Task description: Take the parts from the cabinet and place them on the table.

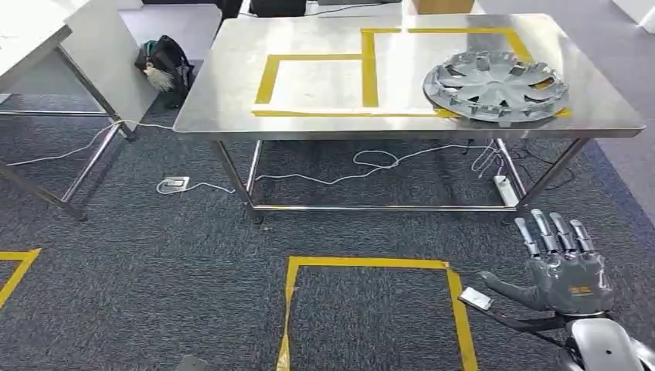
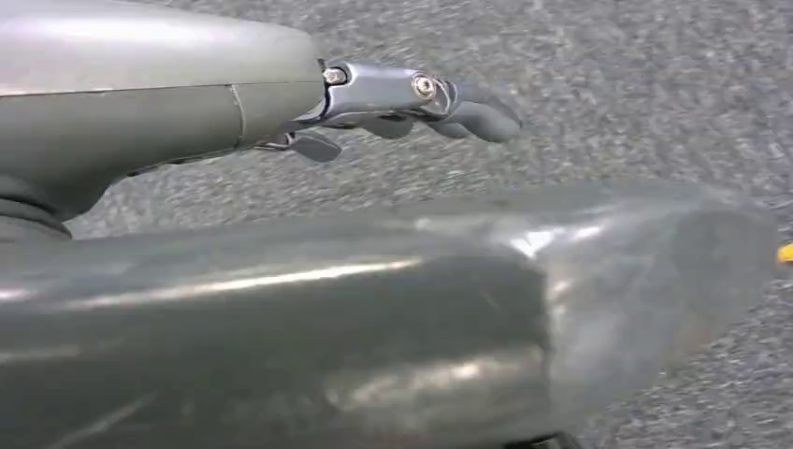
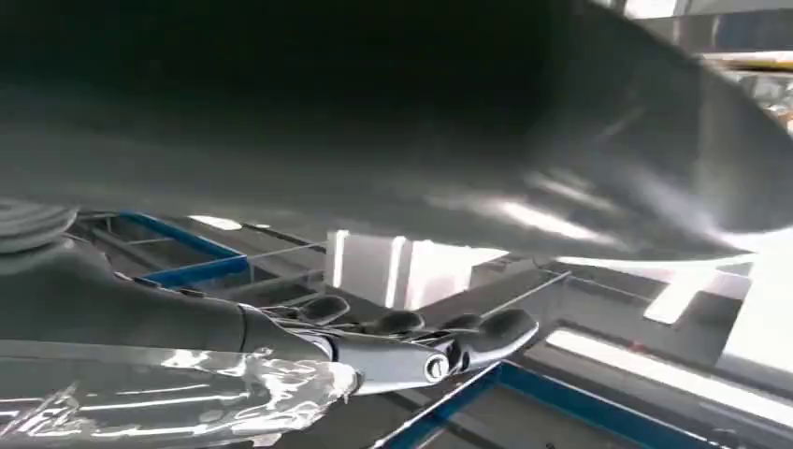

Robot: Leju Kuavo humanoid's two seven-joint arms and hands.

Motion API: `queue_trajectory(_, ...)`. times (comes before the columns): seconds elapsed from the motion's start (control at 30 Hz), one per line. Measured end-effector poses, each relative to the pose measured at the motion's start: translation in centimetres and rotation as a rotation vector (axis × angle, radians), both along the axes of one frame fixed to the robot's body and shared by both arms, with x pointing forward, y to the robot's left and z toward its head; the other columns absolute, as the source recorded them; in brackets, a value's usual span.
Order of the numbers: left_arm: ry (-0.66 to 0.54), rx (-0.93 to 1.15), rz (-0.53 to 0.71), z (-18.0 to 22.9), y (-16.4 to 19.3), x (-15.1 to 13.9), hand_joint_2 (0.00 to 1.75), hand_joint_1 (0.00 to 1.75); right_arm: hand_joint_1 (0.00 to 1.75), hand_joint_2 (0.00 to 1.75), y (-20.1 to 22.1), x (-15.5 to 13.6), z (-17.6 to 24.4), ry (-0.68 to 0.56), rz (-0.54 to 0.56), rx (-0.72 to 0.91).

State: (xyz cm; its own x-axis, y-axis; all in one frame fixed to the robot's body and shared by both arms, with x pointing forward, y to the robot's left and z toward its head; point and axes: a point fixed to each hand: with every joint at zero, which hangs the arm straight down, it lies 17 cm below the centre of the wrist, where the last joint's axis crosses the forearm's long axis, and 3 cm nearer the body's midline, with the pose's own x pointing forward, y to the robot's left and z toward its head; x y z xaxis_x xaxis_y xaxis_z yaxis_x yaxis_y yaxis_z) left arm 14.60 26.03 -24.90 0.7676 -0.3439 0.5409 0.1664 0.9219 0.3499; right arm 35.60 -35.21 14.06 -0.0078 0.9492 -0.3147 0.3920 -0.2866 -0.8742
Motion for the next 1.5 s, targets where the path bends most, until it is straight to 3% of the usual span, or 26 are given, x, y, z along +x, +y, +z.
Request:
queue_trajectory(0.5, 0.009, -0.025, -0.013, 0.0, -1.6, 0.2, 0.00, 0.00, 0.00, 0.00, 2.0, -0.9, -1.2, 0.043, 0.112, -0.051)
queue_trajectory(1.5, 0.003, -0.027, -0.022, 0.2, -2.0, 0.7, 0.00, 0.00, 0.00, 0.00, 0.9, -0.3, -2.2, 0.052, 0.056, -0.043)
